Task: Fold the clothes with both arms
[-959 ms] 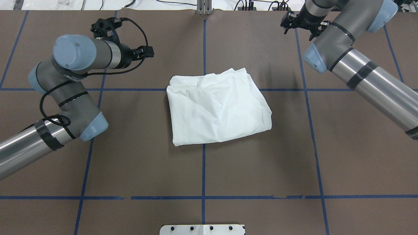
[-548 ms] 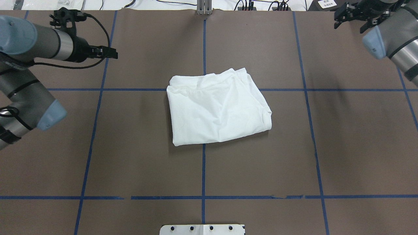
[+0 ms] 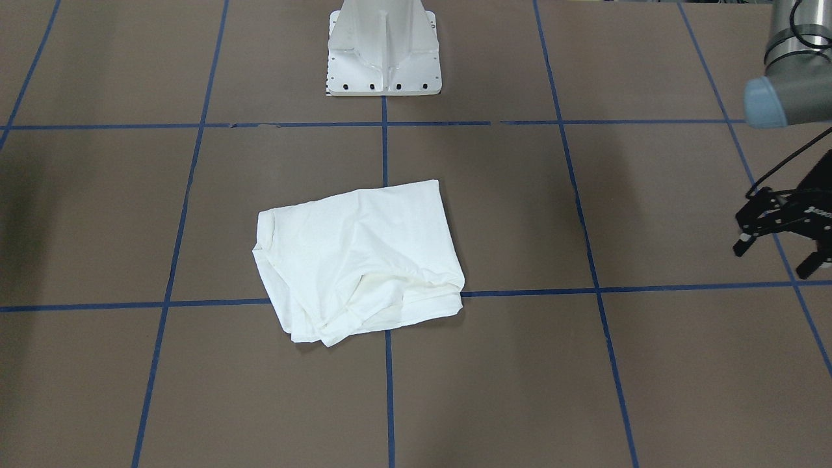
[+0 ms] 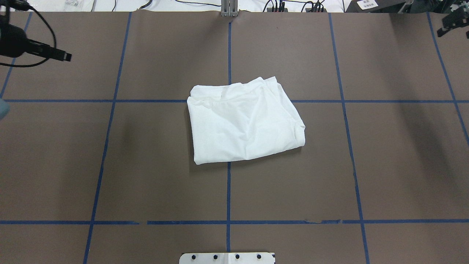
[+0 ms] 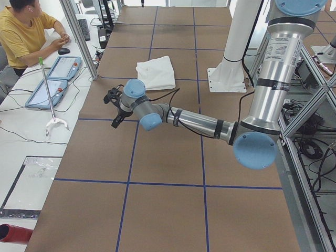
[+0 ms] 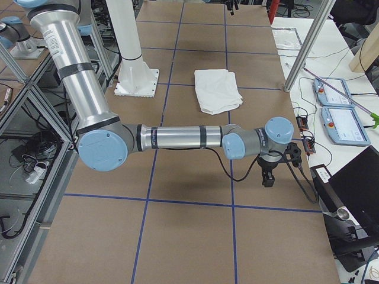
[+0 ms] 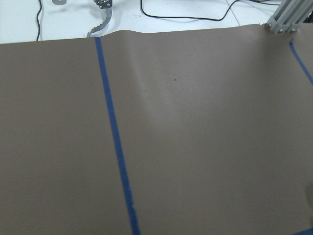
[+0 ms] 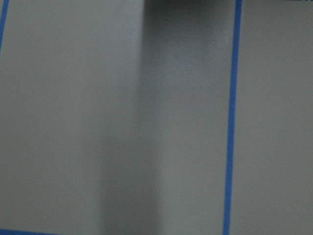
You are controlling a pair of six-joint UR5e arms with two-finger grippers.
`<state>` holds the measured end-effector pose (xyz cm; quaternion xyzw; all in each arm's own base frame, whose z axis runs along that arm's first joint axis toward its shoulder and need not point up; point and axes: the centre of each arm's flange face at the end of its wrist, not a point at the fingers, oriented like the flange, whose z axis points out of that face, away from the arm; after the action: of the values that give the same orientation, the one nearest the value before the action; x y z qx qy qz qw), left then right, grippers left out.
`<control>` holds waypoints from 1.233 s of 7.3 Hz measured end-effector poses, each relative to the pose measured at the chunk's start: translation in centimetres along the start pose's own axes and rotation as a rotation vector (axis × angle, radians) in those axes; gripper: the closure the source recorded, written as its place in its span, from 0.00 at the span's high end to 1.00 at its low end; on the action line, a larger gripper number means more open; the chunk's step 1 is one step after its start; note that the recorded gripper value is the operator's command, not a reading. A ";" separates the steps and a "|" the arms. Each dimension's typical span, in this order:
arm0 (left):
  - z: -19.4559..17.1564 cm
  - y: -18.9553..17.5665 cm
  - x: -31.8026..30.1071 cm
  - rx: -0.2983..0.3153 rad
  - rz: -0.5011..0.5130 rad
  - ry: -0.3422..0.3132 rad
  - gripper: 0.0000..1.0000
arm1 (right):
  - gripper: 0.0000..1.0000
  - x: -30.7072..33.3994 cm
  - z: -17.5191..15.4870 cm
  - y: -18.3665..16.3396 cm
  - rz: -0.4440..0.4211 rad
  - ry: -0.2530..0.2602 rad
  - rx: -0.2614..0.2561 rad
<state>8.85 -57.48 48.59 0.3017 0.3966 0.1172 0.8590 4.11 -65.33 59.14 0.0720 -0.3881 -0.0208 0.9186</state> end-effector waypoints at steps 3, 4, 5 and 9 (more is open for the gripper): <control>-7.8 3.9 -10.6 -0.058 0.095 -0.144 1.00 | 1.00 3.3 -4.7 1.6 -0.015 0.005 -0.049; -9.7 4.1 -12.1 -0.091 0.077 -0.169 1.00 | 1.00 2.7 -6.4 2.0 -0.003 0.006 -0.051; -10.9 4.2 -12.4 -0.112 0.060 -0.178 1.00 | 1.00 2.1 -7.4 2.9 0.007 0.007 -0.051; -11.7 5.0 -11.5 -0.190 -0.030 -0.110 1.00 | 1.00 2.0 -7.3 5.0 0.023 0.005 -0.058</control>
<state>-7.27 -53.65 52.75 0.2189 0.3406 0.1246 0.9058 10.63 -59.72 56.33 0.0407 -0.3858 -0.0214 0.9214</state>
